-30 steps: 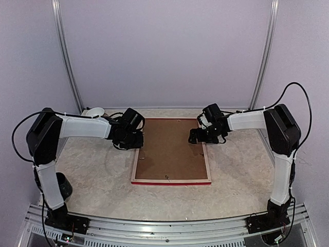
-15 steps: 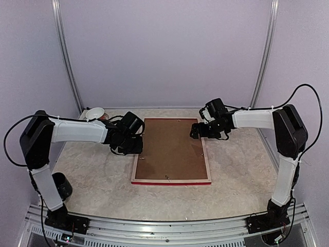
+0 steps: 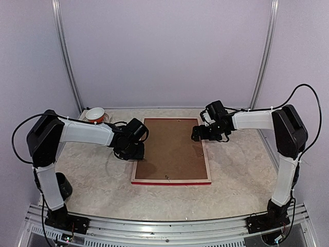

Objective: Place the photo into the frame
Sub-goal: Press the fastener onto the backboard.

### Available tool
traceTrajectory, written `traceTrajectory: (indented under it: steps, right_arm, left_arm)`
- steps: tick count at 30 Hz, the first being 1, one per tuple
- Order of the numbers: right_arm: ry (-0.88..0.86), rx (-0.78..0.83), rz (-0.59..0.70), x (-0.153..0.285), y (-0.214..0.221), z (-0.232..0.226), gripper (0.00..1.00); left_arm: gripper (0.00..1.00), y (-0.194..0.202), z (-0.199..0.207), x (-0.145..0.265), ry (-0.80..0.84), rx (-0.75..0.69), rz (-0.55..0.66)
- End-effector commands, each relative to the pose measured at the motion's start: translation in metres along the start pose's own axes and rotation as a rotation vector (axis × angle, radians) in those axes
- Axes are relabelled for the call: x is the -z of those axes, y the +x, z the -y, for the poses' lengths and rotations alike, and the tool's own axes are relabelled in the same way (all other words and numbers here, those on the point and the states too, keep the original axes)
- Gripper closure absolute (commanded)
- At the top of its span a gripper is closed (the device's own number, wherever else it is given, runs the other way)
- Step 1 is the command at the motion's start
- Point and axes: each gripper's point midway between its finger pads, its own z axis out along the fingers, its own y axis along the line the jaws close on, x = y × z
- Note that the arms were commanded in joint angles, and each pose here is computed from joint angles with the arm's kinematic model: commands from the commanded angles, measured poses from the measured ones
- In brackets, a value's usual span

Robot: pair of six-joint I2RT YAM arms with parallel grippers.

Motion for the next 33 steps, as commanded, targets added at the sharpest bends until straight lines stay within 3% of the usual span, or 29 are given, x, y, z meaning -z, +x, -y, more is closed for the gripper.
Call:
traceTrajectory:
  steps: [1,24,33]
  right_arm:
    - [0.017,0.001,-0.011,-0.007,0.007,0.004,0.01]
    - [0.019,-0.003,-0.034,-0.016,0.018,0.008,0.01]
    - [0.017,-0.004,-0.033,-0.017,0.018,0.007,0.01]
  left_arm:
    - [0.58,0.002,0.003,-0.006,-0.006,-0.016,-0.007]
    - [0.58,0.004,0.003,-0.018,-0.014,-0.015,-0.021]
    - [0.61,0.003,0.002,-0.004,0.009,0.000,-0.003]
